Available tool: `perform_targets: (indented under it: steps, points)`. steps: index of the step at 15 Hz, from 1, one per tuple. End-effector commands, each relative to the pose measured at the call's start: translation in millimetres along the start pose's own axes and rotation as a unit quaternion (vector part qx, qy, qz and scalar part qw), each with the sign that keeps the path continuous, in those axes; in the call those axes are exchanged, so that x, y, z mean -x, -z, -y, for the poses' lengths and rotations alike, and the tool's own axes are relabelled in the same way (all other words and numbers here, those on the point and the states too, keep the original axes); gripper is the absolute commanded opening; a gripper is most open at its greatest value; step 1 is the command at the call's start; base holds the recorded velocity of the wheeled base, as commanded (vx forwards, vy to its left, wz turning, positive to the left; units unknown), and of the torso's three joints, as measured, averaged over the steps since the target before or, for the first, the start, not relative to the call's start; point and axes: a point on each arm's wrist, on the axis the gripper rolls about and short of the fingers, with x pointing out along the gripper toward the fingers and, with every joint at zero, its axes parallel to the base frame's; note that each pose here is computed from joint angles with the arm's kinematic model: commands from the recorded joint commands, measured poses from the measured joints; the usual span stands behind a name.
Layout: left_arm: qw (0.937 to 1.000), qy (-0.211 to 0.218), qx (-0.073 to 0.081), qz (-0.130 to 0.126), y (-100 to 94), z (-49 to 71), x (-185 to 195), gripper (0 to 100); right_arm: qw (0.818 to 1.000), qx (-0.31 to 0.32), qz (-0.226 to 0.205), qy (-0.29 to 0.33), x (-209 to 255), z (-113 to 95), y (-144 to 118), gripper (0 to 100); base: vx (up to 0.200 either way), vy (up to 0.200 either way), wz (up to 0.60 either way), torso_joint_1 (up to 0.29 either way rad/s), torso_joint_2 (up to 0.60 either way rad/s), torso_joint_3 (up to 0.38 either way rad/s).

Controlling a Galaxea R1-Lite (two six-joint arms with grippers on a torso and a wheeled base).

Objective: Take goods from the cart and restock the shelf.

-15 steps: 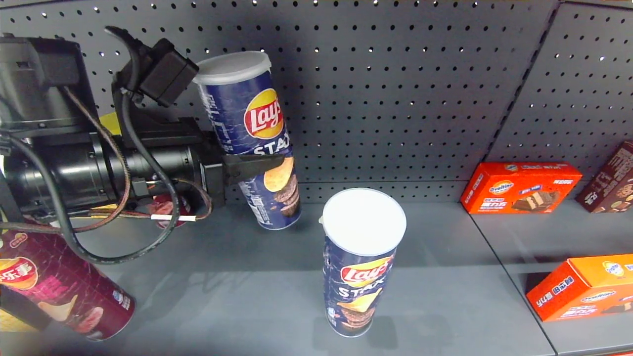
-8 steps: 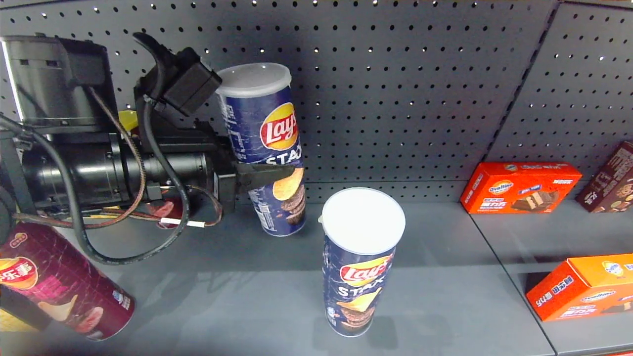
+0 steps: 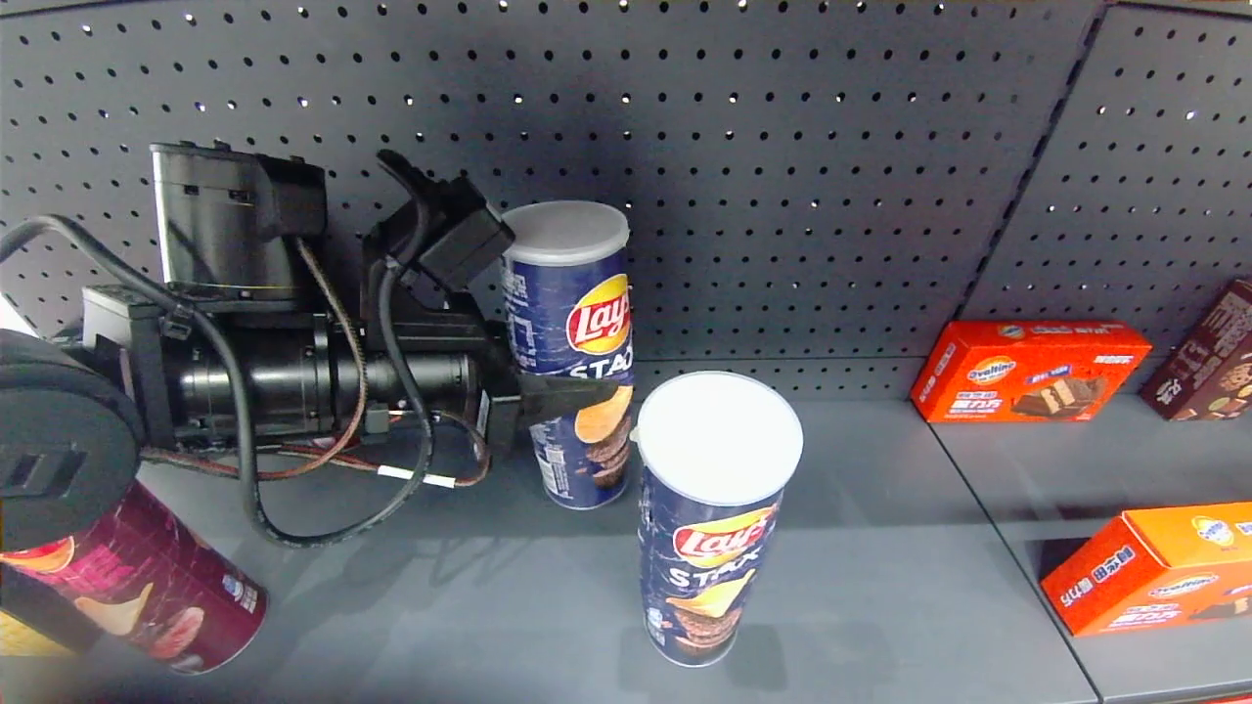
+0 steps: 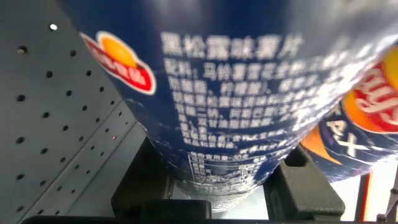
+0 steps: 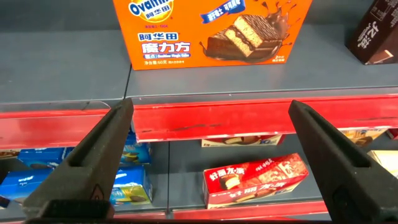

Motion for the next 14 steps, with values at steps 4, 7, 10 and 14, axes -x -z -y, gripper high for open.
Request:
perform_targets:
  steps: [4,7,10,14]
  points:
    - [0.9999,0.010,0.004,-0.009,6.0,-6.4,-21.7,0,1.000,0.000,0.000,0.000,0.0,0.0,0.0,100,0.000,0.000,0.00,0.000,0.00,0.000]
    - [0.9999,0.010,0.000,-0.005,4.1,-15.9,-39.8,0,1.000,0.000,0.000,0.000,0.0,0.0,0.0,100,0.000,0.000,0.00,0.000,0.00,0.000]
    - [0.9999,0.014,0.000,-0.005,5.2,-21.2,-54.7,0,1.000,0.000,0.000,0.000,0.0,0.0,0.0,100,0.000,0.000,0.00,0.000,0.00,0.000]
    - [0.9999,0.013,-0.003,0.000,11.5,-27.5,-69.8,0,1.000,0.000,0.000,0.000,0.0,0.0,0.0,100,0.000,0.000,0.00,0.000,0.00,0.000]
